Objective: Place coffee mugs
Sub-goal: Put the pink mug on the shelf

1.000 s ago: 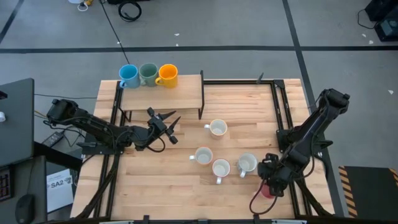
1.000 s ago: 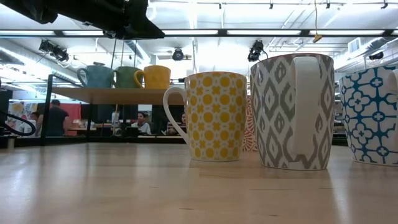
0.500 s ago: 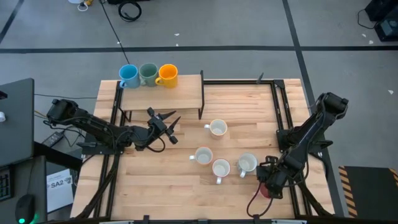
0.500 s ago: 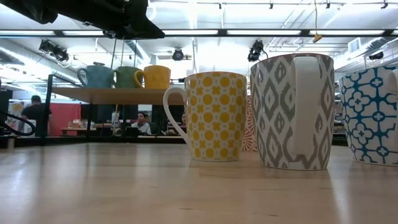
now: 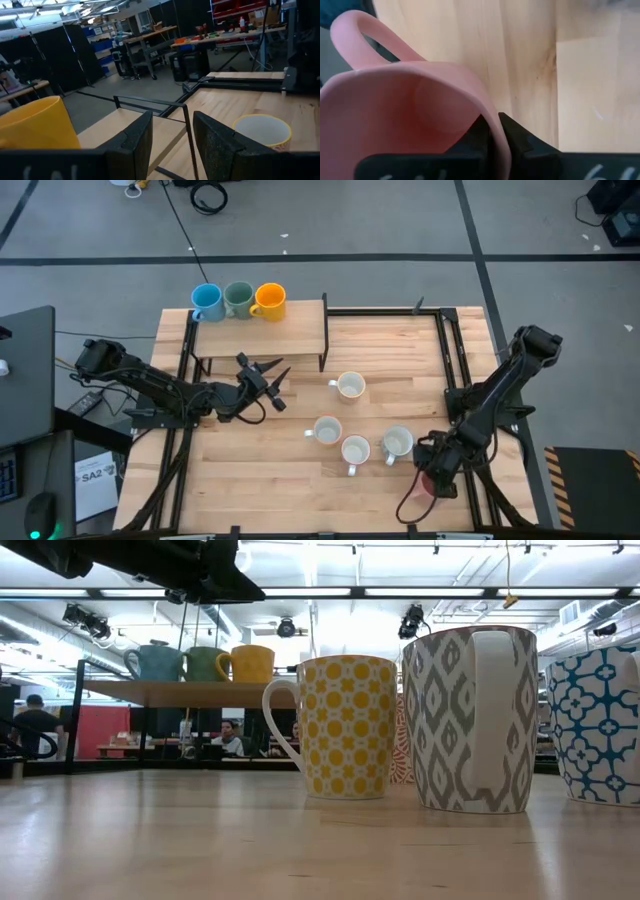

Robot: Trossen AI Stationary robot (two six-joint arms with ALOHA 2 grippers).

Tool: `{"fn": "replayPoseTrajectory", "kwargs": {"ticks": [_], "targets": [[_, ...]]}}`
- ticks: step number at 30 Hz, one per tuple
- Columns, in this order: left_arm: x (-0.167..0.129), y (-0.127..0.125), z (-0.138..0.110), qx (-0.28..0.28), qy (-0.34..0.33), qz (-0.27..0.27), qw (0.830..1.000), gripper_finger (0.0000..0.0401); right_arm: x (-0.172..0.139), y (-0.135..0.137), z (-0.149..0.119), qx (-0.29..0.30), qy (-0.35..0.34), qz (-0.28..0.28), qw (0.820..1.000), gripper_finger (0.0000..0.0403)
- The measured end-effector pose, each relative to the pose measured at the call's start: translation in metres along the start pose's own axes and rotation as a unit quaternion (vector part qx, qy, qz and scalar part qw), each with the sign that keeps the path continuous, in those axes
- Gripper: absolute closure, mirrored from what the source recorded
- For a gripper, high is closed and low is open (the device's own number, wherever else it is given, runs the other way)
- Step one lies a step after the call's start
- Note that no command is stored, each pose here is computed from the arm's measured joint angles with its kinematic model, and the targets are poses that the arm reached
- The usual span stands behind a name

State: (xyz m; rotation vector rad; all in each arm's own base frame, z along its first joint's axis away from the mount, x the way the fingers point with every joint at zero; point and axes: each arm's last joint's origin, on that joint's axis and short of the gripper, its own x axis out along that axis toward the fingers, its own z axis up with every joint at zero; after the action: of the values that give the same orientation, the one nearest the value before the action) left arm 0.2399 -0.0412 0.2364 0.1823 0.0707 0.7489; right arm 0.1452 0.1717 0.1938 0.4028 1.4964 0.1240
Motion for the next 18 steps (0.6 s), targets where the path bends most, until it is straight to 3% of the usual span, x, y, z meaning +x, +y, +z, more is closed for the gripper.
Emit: {"fn": "replayPoseTrajectory", "kwargs": {"ticks": [3,10,14,18], "targets": [[0.0,0.0,0.0,-0.003,-0.001,-0.007,1.0,0.0252,-0.011,-0.004,0.006,0.01,-0.019,0.022,1.0,0.037],[0.0,-0.006,0.001,-0.005,-0.019,-0.099,0.995,0.0252,-0.048,-0.018,0.027,0.057,-0.108,0.107,0.987,0.0372],[-0.001,-0.009,0.003,-0.008,-0.034,-0.162,0.986,0.0252,-0.071,-0.031,0.042,0.091,-0.201,0.134,0.966,0.0371],[-0.003,-0.012,0.007,-0.033,-0.06,-0.228,0.971,0.0252,-0.093,-0.047,0.061,0.065,-0.332,0.111,0.935,0.037]]}}
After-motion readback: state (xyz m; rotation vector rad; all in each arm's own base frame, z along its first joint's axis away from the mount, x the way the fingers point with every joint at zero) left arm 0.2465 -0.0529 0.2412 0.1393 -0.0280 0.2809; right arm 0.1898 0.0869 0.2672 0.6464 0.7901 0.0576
